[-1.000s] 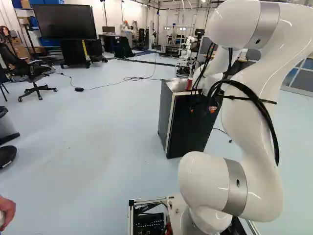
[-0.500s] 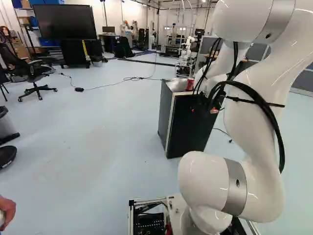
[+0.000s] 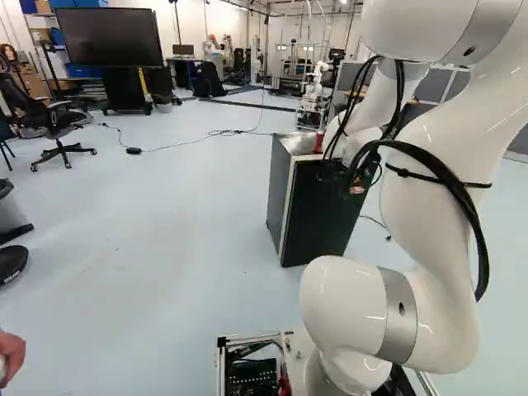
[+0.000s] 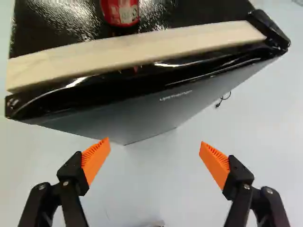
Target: Grab a drink from the fridge
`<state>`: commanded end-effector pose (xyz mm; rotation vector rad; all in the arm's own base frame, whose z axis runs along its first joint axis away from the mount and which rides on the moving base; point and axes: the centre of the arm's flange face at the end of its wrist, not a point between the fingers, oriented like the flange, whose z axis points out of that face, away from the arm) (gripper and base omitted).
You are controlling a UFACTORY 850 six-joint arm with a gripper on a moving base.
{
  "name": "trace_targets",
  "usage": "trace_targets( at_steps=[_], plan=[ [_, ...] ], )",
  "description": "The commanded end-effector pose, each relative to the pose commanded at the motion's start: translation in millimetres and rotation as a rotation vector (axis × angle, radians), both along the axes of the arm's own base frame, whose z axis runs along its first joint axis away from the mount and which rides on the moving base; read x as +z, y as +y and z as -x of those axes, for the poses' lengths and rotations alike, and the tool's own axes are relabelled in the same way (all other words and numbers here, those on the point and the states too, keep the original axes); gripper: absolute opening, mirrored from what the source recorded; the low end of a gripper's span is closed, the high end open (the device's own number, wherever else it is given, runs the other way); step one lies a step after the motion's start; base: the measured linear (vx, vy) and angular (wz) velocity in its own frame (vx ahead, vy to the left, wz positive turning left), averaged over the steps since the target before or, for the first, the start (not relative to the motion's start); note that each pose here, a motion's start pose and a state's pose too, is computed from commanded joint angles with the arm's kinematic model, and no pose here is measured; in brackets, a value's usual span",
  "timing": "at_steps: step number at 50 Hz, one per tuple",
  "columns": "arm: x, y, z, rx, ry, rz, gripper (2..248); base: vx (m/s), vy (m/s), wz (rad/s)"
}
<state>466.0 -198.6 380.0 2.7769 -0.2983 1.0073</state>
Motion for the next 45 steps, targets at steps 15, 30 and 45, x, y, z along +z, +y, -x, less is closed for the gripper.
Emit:
trace_targets(
  at_steps=[15,30,45],
  plan=[
    [8.3,18.8,-9,0.049,-0.122,0.028,247,0.000,0.000,0.000],
    [17.2,25.8,-20,0.077,-0.247,0.055,247,0.000,0.000,0.000],
    [26.1,25.8,-34,0.094,-0.369,0.082,247,0.000,0.000,0.000]
  ],
)
